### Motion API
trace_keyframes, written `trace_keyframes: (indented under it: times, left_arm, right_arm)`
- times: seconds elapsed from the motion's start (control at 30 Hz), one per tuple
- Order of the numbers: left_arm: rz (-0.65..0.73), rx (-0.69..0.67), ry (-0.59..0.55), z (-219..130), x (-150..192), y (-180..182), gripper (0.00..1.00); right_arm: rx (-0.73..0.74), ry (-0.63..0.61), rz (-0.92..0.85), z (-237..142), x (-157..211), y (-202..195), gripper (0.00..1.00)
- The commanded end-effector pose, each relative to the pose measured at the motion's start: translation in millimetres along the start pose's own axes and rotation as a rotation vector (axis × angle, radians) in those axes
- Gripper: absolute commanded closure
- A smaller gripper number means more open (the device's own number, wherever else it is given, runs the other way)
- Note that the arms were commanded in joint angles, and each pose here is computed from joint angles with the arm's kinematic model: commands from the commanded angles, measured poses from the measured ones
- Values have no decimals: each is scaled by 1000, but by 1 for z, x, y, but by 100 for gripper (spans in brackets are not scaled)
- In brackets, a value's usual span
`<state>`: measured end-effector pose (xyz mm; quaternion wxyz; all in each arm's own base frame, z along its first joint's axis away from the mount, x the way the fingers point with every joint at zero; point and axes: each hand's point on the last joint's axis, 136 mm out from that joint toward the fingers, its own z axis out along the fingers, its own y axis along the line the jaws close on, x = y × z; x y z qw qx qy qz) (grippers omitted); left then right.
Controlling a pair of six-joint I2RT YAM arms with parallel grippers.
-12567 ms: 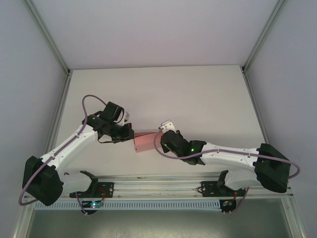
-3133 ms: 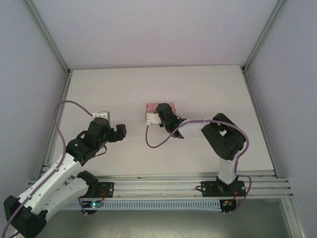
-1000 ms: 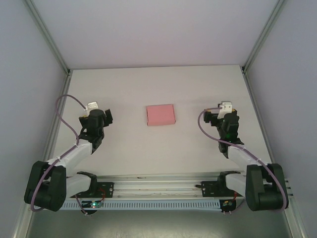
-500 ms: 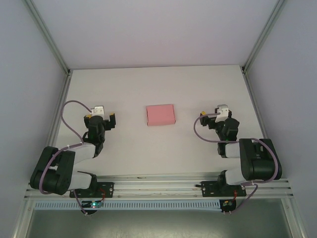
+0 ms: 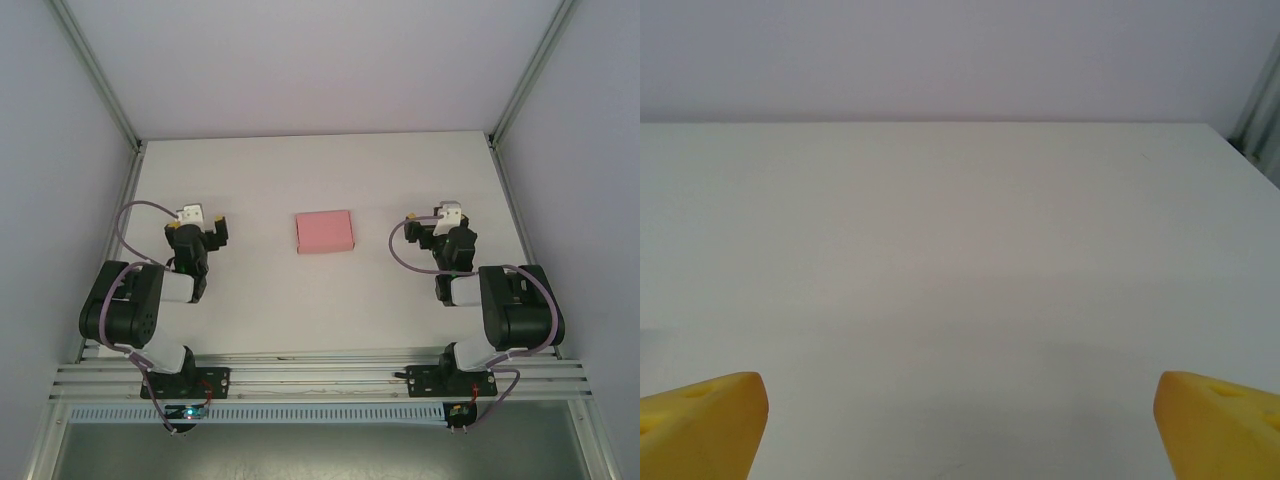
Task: Assemble paper box
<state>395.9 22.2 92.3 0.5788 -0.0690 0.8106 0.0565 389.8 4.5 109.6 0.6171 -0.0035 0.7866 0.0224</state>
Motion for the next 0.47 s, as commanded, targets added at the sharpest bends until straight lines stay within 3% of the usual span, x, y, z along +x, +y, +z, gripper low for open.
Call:
trace_keyframes:
  times: [0.0,0.43]
  left_arm:
    - [-10,-2,23,-1,4,3,0]
    - [-10,-1,23,-1,4,3,0]
  right_arm:
    - [44,-4,-6,0,-5,-6,2]
    - [46,-2,-8,0,-5,-6,2]
